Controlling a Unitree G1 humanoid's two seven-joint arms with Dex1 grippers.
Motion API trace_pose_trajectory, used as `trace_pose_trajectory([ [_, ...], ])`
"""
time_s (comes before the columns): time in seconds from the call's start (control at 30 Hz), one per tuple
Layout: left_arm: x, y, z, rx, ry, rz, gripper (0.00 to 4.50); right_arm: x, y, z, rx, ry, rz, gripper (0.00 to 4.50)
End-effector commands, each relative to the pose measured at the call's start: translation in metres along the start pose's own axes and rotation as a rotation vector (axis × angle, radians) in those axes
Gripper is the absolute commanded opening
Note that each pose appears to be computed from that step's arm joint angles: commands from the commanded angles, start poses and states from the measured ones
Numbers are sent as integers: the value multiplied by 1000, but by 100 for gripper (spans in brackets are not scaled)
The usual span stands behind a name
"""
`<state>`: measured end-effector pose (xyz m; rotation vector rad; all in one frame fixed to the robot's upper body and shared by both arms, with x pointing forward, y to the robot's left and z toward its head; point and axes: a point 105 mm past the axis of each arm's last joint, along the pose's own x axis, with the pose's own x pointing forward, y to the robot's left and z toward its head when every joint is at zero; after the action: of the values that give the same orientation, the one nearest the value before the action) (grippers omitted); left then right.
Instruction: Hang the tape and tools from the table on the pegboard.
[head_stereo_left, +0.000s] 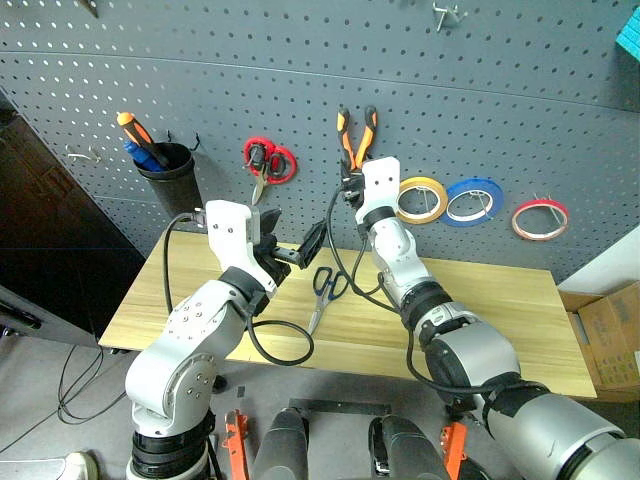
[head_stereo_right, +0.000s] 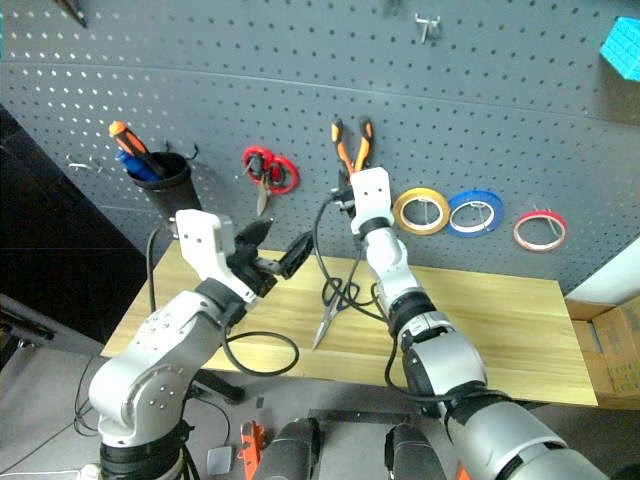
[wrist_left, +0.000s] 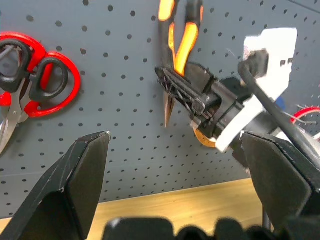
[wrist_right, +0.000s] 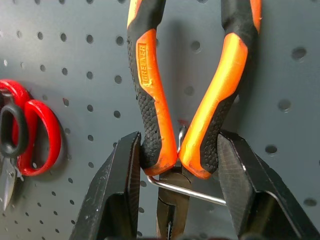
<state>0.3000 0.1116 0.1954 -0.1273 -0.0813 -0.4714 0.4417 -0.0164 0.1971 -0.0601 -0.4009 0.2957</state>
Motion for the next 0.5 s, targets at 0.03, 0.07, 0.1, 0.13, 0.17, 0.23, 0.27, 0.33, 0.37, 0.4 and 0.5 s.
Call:
trace_pose_trajectory([
  [0.03, -3, -9, 13, 10, -52, -31, 450, 3, -7, 4, -15, -5, -14, 178],
  [0.07, -2, -9, 13, 9, -52, -32, 450, 3, -7, 4, -26, -2, -13, 178],
  [0.1, -2, -9, 13, 9, -51, -32, 450, 3, -8, 4, -33, 1, -13, 178],
  [0.13, -2, -9, 13, 9, -51, -33, 450, 3, -9, 4, -38, 0, -12, 178],
  [0.17, -2, -9, 13, 9, -51, -33, 450, 3, -9, 4, -41, 0, -11, 178],
  [0.23, -1, -8, 13, 9, -50, -33, 450, 3, -10, 5, -43, -3, -7, 251],
  [0.27, -1, -8, 13, 9, -50, -33, 450, 4, -10, 5, -44, -3, -6, 272],
  [0.33, -1, -8, 13, 9, -50, -34, 450, 4, -11, 6, -50, -3, -12, 334],
  [0.37, 0, -8, 13, 10, -50, -34, 450, 4, -12, 6, -53, -2, -17, 367],
  [0.4, 0, -8, 13, 9, -50, -34, 450, 4, -12, 6, -53, -2, -19, 406],
  [0.5, 1, -8, 10, 2, -44, -38, 450, 0, -12, 5, -55, -8, -7, 448],
])
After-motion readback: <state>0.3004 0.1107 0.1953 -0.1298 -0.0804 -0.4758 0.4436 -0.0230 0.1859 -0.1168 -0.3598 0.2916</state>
